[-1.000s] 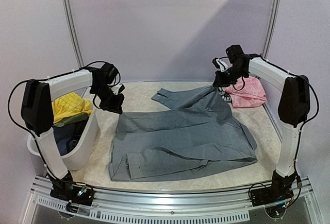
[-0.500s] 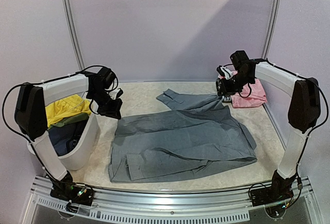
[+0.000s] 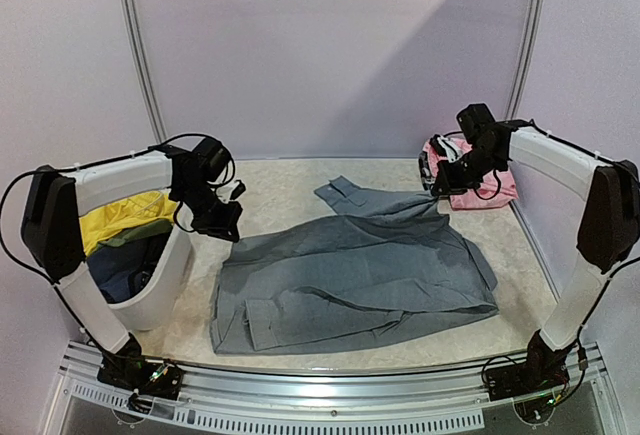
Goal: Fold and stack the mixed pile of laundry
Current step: Fold the 1/3-folded shirt at the center of the board.
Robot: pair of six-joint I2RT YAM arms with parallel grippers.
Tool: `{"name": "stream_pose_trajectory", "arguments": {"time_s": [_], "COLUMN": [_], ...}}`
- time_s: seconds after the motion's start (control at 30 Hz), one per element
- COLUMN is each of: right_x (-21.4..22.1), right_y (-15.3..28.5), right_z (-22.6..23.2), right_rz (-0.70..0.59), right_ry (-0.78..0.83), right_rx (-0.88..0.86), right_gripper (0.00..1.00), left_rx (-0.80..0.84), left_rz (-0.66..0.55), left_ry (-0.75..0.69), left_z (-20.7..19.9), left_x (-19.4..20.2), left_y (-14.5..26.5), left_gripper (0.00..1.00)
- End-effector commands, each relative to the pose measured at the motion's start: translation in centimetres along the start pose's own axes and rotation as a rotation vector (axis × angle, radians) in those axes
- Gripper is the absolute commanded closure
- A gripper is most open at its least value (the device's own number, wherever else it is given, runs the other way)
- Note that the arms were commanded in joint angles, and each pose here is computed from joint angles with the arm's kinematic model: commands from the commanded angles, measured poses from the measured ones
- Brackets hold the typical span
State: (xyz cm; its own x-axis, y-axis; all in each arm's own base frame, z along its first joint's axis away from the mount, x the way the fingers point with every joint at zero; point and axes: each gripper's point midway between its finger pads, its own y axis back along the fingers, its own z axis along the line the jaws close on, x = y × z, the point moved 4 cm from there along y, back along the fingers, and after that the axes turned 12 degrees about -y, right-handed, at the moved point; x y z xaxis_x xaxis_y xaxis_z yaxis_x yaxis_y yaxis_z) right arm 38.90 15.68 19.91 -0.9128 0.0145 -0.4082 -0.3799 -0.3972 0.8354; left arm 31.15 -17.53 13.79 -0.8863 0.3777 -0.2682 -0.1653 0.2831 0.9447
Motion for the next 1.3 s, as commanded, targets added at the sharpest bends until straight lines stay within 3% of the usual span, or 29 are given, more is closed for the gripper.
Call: {"name": "stream_pose_trajectory", "arguments": {"time_s": [0.0,0.5,1.0,1.17,1.27], "right_x": [1.7,7.2,12.7,13.8,14.0], "right_y": [1.3,0.5,-4.3,-5.1,-5.2], "right_z": [-0.4,-2.5,-4.8,-5.6,-5.8], "right_rz": [0.023,0.101,0.217,0.263,0.283], "right_ry": [-0.008,-0.05,-0.21,-0.228,-0.239], "right_rx": [0.016,0.054,0.052,0.086,0.103], "right_gripper": [1.0,1.0,1.0,1.0,0.96], "left_rx": [-0.028,-0.036,-0.116,-0.143,-0.163], "left_rz": [0.022,0.105,0.225,0.243,0.244], "left_ry": [-0.024,-0.012,-0.008,-0.016,-0.02], "left_z": [-0.6,-1.8,-2.3,-2.6,-2.8], "left_x": [1.5,5.4,8.4,9.5,9.7], "left_y": [0.8,-0.9,-4.4,-5.0,-4.8], "left_gripper": [1.0,1.0,1.0,0.88,0.74]}}
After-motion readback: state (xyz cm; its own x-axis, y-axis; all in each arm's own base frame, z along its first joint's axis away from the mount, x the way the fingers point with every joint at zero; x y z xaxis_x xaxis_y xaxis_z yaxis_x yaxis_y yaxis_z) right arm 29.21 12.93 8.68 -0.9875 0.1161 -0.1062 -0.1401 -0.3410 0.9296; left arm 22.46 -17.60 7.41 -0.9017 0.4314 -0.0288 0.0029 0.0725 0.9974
